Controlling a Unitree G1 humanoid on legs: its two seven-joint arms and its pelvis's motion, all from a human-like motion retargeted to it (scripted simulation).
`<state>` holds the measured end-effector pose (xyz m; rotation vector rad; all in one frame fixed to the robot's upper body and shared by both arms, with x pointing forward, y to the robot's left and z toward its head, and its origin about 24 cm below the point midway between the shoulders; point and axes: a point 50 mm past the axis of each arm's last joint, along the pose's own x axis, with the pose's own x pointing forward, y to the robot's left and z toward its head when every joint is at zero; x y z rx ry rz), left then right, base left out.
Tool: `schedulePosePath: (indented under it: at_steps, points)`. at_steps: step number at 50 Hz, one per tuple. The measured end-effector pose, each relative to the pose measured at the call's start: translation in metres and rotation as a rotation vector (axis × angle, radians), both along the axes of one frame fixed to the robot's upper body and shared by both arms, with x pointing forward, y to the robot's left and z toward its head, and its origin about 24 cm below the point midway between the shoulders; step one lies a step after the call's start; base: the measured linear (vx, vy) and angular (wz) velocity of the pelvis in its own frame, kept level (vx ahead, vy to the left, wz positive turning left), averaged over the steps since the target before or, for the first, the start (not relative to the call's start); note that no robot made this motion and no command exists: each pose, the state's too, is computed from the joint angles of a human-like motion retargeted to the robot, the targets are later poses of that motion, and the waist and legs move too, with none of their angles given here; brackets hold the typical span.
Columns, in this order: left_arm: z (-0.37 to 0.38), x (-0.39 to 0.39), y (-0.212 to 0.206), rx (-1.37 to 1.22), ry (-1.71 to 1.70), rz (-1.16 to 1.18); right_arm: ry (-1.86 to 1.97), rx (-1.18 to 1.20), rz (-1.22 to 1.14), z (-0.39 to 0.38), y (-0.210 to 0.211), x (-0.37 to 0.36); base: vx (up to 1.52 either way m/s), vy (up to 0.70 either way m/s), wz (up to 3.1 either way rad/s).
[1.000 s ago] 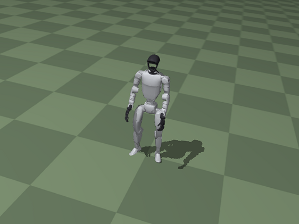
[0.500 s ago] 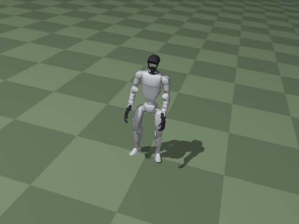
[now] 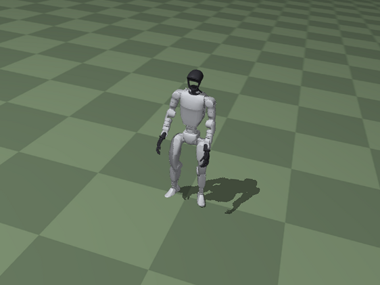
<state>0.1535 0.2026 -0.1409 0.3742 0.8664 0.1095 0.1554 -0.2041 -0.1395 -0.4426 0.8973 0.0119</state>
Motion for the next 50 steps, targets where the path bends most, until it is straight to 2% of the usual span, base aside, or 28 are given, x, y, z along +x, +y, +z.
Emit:
schedulePosePath:
  at_steps: [12, 32, 50]
  points:
    - [0.007, 0.014, 0.002, 0.008, -0.048, -0.017, 0.102, 0.011, -0.016, -0.012, 0.003, -0.023, 0.00, 0.00, 0.00]
    - [0.002, 0.004, 0.003, -0.003, -0.011, 0.010, -0.033, 0.012, 0.041, 0.003, 0.013, 0.012, 0.00, 0.00, 0.00]
    - [0.005, 0.006, 0.013, 0.021, -0.026, 0.017, 0.046, 0.036, 0.008, -0.008, 0.016, -0.009, 0.00, 0.00, 0.00]
